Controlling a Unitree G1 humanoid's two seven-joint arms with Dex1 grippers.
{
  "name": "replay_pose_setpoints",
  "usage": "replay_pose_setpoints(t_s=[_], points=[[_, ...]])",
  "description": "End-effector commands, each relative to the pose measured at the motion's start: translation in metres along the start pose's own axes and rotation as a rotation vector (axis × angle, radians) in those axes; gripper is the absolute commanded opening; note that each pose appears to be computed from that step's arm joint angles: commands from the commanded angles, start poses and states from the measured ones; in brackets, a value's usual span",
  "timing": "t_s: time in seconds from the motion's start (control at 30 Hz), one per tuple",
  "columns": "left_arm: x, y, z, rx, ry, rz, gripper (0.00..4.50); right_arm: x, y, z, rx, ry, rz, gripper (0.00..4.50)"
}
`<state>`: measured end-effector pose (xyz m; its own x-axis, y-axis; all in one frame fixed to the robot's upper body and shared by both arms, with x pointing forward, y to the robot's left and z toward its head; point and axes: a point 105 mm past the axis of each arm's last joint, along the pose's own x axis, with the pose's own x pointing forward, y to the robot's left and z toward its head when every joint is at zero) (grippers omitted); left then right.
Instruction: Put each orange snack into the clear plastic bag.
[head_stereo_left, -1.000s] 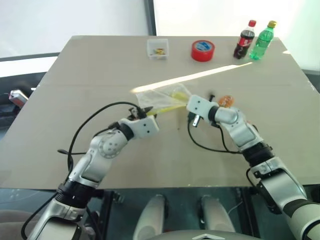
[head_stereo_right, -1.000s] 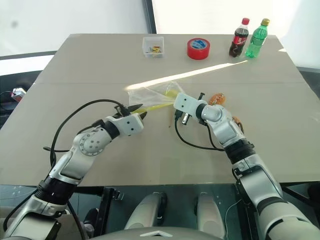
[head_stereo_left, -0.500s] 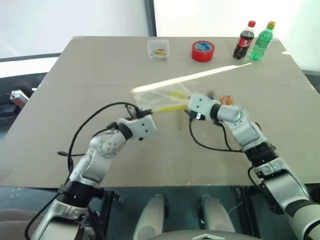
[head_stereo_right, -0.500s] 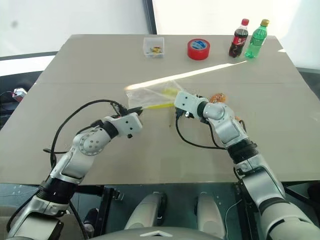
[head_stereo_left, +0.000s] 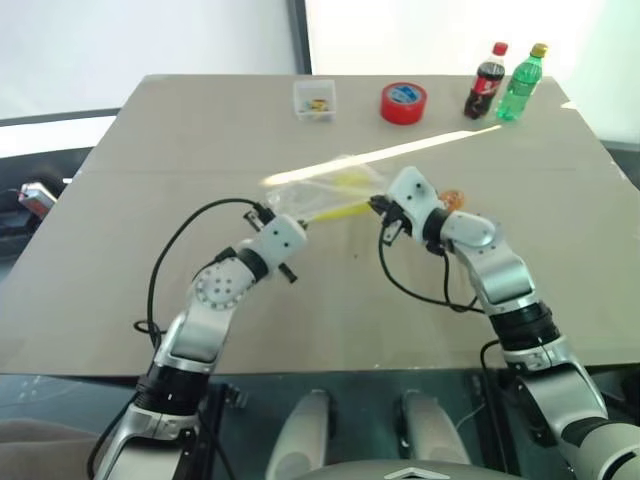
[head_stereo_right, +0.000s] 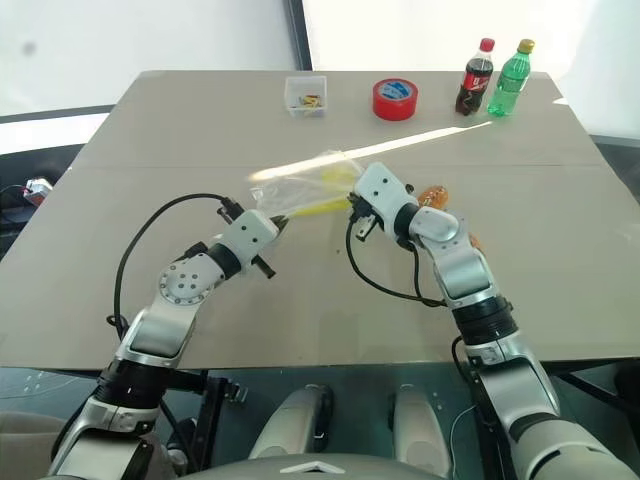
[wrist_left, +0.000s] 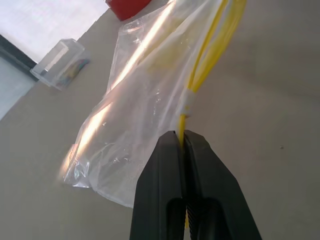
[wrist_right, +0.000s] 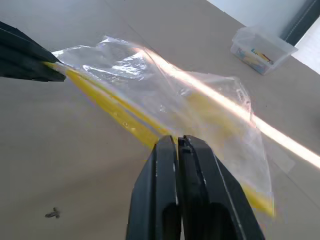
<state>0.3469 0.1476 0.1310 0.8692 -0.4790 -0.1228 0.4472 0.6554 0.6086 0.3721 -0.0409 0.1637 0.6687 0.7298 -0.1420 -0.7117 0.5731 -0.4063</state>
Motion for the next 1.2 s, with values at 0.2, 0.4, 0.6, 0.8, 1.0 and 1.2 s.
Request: replay_pose_setpoints(t_s=[0.2, 0.4, 0.6, 0.8, 1.0, 1.2], points=[[-0.002, 0.012, 0.024, 0.003, -0.068, 0.017, 0.0, 0.01, -0.005, 0.006, 0.018, -0.031, -0.032, 0.06], [-0.005, 0.007, 0.029, 0.025, -0.071, -0.007, 0.0, 0.018, -0.013, 0.004, 0.048, -0.036, -0.059, 0.06], [-0.007, 0.005, 0.029, 0.062, -0.058, -0.016, 0.0, 0.02, -0.014, 0.007, 0.019, -0.04, -0.04, 0.06], [-0.006, 0.009, 0.026, 0.07, -0.05, 0.005, 0.0, 0.008, -0.001, 0.013, 0.034, -0.037, 0.075, 0.06], [-0.004, 0.006, 0.024, 0.068, -0.048, -0.007, 0.0, 0.005, 0.001, 0.022, 0.065, -0.051, 0.091, 0.06], [-0.003, 0.005, 0.027, 0.067, -0.063, -0.004, 0.0, 0.011, -0.001, 0.02, 0.079, -0.045, 0.056, 0.06]])
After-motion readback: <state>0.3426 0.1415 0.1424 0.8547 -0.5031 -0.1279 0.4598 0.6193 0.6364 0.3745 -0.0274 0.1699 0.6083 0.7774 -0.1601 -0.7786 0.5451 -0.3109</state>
